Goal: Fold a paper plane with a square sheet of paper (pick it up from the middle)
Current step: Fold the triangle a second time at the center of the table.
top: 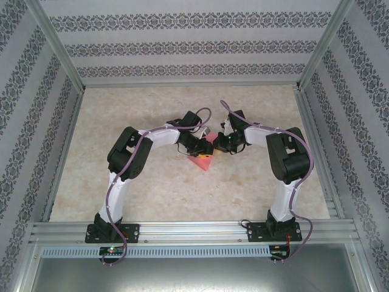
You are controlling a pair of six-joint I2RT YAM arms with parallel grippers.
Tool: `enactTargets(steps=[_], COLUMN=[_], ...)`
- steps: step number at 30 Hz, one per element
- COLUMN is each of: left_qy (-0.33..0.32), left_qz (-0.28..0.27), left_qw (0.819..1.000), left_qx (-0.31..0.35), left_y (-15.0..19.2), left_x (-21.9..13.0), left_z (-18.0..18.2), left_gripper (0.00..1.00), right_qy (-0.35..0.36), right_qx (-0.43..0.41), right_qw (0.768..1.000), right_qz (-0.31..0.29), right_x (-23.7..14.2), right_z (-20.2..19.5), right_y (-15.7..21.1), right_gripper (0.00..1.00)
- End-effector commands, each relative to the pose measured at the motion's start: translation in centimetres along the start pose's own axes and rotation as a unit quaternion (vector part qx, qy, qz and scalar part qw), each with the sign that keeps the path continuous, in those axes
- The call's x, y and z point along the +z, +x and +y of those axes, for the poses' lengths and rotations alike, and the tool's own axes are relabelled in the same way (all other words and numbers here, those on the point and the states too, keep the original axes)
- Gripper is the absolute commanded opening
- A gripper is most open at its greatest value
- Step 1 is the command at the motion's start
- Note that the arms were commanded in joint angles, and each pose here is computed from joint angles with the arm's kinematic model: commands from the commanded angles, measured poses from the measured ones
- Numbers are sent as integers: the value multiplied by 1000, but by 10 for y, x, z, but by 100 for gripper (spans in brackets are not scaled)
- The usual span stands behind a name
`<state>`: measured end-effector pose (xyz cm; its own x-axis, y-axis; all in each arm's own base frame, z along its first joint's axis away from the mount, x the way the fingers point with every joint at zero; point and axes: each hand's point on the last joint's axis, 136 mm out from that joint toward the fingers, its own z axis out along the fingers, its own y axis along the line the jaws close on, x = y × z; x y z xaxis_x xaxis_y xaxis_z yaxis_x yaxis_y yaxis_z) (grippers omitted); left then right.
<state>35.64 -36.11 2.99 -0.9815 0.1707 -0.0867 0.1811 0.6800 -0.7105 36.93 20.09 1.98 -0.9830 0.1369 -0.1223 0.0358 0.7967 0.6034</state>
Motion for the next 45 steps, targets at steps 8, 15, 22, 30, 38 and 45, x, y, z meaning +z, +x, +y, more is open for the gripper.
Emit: enactTargets(steps=[8,15,22,30,38,45], left_qy=[-12,7,27,27,18,20], left_qz=[-3,-15,-22,-23,-14,-23], left_qw=[1000,1000,999,999,999,999], left_qx=[12,19,24,25,26,20], left_y=[10,9,9,11,16,11], left_x=[9,4,1,-2,0,1], left_z=[14,5,-3,-4,3,4], left_gripper=[34,30,25,10,0,0], right_qy=[-30,-46,-47,-57,-74,-78], right_qx=[13,23,30,37,33,36], right_qw=[999,998,998,998,997,996], right_qz=[-22,-19,-12,-5,3,15], right_x=[-29,-31,-34,-35,-27,-17], right_z=[6,6,3,6,20,25], right_y=[-2,7,20,32,35,39], right_gripper=[9,9,8,7,5,4])
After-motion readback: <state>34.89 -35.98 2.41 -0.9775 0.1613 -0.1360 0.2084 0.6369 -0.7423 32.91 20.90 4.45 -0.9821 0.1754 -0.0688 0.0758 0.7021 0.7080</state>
